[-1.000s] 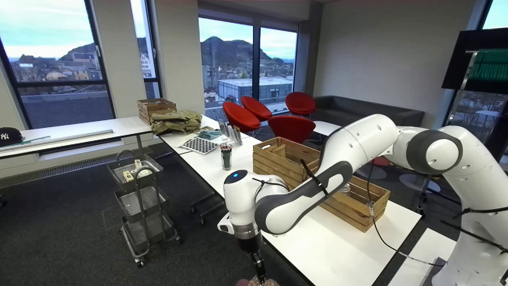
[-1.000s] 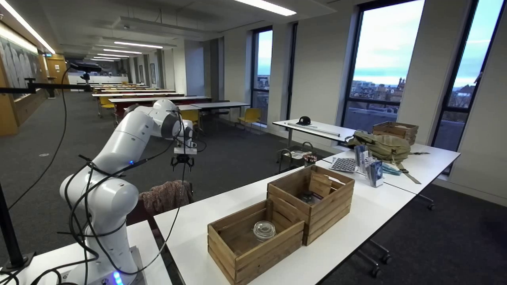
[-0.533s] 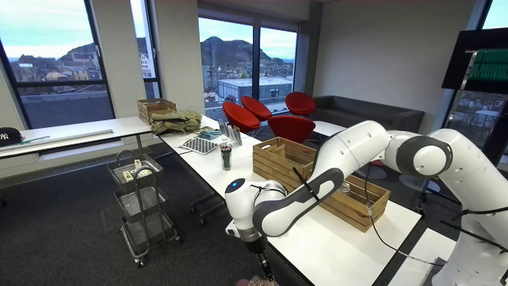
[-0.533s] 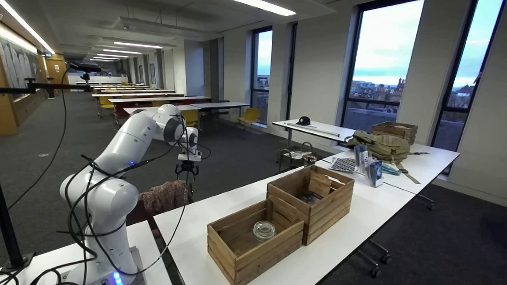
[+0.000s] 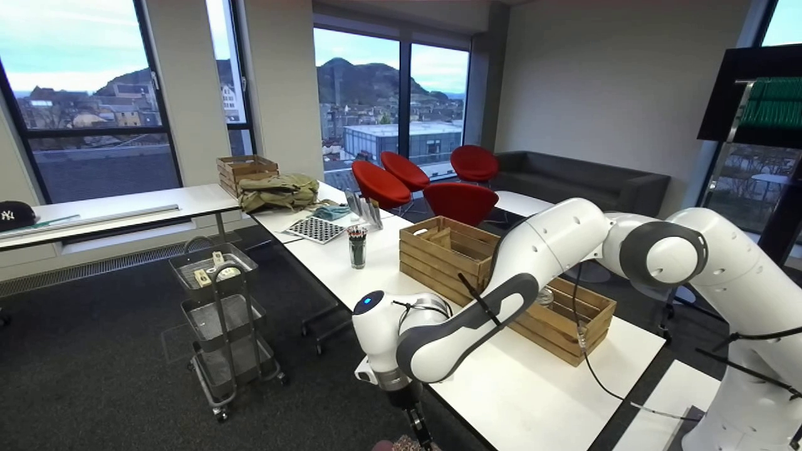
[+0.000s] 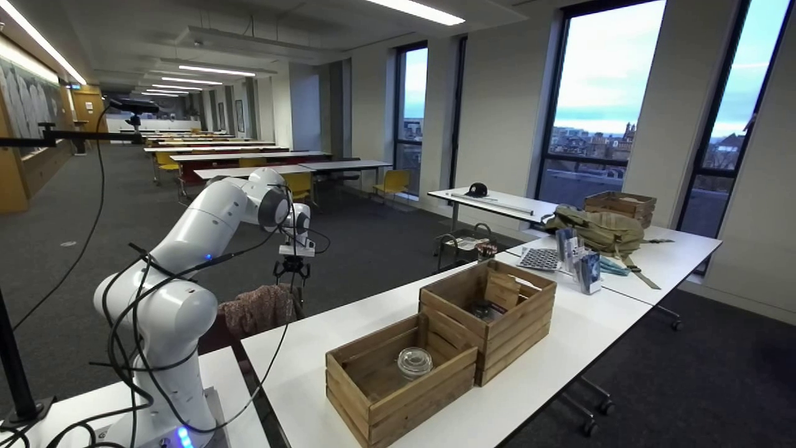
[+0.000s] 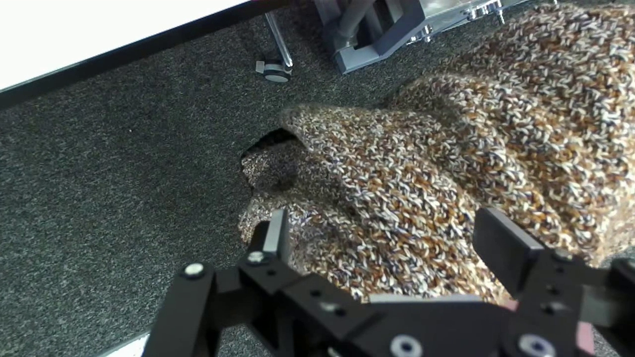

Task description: Put the fleece on the table

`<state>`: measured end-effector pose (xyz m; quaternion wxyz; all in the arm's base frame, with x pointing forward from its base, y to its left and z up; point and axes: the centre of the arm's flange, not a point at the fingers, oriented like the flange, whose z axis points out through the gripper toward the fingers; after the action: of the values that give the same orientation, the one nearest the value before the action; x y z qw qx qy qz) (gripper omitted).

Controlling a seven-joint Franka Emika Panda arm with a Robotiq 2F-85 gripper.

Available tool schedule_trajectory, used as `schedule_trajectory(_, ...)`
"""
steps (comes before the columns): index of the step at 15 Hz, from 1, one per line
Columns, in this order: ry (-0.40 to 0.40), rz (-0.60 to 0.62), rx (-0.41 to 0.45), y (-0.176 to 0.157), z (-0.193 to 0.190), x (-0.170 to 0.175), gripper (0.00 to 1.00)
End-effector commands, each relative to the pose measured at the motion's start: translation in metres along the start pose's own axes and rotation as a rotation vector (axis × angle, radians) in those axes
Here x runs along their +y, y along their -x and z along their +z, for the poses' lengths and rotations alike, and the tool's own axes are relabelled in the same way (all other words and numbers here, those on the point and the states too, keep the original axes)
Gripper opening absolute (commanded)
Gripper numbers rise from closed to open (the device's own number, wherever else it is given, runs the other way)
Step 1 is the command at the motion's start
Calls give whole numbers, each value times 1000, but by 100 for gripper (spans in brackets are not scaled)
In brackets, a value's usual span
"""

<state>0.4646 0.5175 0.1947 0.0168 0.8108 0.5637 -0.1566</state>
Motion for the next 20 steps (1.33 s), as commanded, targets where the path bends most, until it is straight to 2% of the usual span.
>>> schedule_trajectory(1, -49, -20, -2, 18, 7, 13, 100)
schedule_trajectory(6, -77, -232, 13, 8, 2, 5, 100)
schedule_trajectory(13, -78, -473, 40, -23, -10, -45, 100)
schedule_trajectory(14, -75, -500, 43, -26, -7, -48, 75)
schedule_trajectory(15, -70, -520, 46, -29, -3, -51, 74)
schedule_trajectory(20, -75, -562, 80, -30, 13, -48, 35)
